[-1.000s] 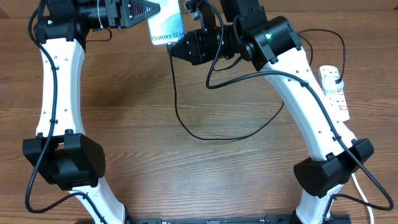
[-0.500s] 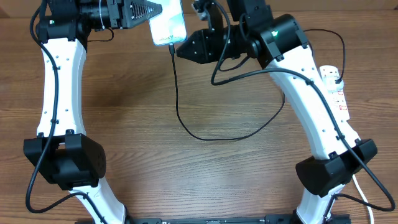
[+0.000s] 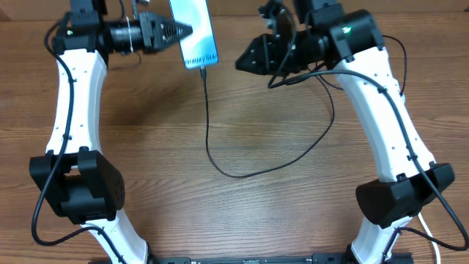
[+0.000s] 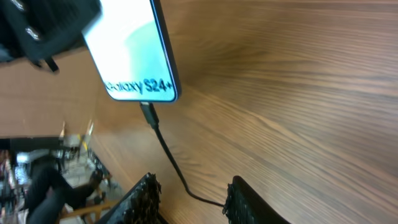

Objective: Plug charger to phone and switch on socket

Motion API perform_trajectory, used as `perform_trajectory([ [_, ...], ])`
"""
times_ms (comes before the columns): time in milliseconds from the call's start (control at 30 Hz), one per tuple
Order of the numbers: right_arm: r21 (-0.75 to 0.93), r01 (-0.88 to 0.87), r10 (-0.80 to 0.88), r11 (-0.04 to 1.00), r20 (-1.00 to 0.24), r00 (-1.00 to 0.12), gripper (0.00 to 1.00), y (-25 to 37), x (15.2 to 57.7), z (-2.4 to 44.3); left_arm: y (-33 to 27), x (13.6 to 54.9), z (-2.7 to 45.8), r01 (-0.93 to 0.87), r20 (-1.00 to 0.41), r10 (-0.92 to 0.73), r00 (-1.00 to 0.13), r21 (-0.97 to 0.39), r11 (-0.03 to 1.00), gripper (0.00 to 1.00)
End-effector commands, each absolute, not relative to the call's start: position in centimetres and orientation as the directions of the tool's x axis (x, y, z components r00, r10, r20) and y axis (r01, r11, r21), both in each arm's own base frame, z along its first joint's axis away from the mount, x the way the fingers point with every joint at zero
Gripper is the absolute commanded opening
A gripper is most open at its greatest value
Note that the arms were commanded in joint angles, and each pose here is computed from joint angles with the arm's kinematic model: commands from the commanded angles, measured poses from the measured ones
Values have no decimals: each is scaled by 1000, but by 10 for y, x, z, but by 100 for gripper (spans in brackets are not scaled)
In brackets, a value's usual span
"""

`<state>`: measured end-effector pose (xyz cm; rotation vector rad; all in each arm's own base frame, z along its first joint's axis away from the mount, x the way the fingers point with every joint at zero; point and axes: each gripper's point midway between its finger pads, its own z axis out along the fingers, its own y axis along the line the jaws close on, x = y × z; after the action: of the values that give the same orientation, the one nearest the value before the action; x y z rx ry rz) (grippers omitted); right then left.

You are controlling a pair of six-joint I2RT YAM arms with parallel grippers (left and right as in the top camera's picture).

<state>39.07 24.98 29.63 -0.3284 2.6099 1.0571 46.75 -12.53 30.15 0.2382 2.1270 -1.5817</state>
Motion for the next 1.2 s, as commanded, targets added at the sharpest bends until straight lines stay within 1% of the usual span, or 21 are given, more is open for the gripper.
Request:
perform_trajectory([
  [0, 624, -301, -44, 721, -392, -919, 36, 225, 392, 316, -123, 468, 268, 425, -504, -109, -857, -810, 404, 4],
  [133, 623, -263, -22, 737, -366, -930, 36, 211, 393, 312, -121, 461, 230, 360, -445, -104, -889, -822, 441, 4],
  [267, 616, -256, -19, 745, -364, -931, 36, 208, 394, 310, -124, 447, 196, 329, -403, -77, -912, -830, 451, 4],
  [367, 613, -253, -18, 748, -362, -932, 37, 207, 393, 310, -121, 438, 161, 255, -338, -75, -938, -820, 512, 4],
  [467, 606, -247, -16, 756, -359, -933, 37, 205, 393, 308, -125, 426, 136, 222, -298, -68, -952, -827, 516, 4],
  [567, 606, -245, -16, 757, -358, -934, 37, 205, 393, 308, -130, 420, 125, 186, -260, -77, -962, -839, 511, 4],
  [800, 604, -239, -17, 760, -349, -937, 37, 204, 392, 306, -135, 411, 110, 179, -245, -64, -967, -840, 512, 4],
  [1000, 605, -231, -18, 762, -337, -941, 36, 204, 389, 305, -136, 411, 95, 160, -236, -61, -970, -807, 569, 4],
  [1067, 605, -230, -18, 762, -336, -942, 36, 204, 389, 305, -136, 411, 86, 136, -218, -63, -974, -783, 607, 4],
  [1167, 604, -228, -18, 764, -333, -943, 36, 203, 388, 304, -141, 410, 72, 107, -182, -60, -981, -778, 619, 4],
])
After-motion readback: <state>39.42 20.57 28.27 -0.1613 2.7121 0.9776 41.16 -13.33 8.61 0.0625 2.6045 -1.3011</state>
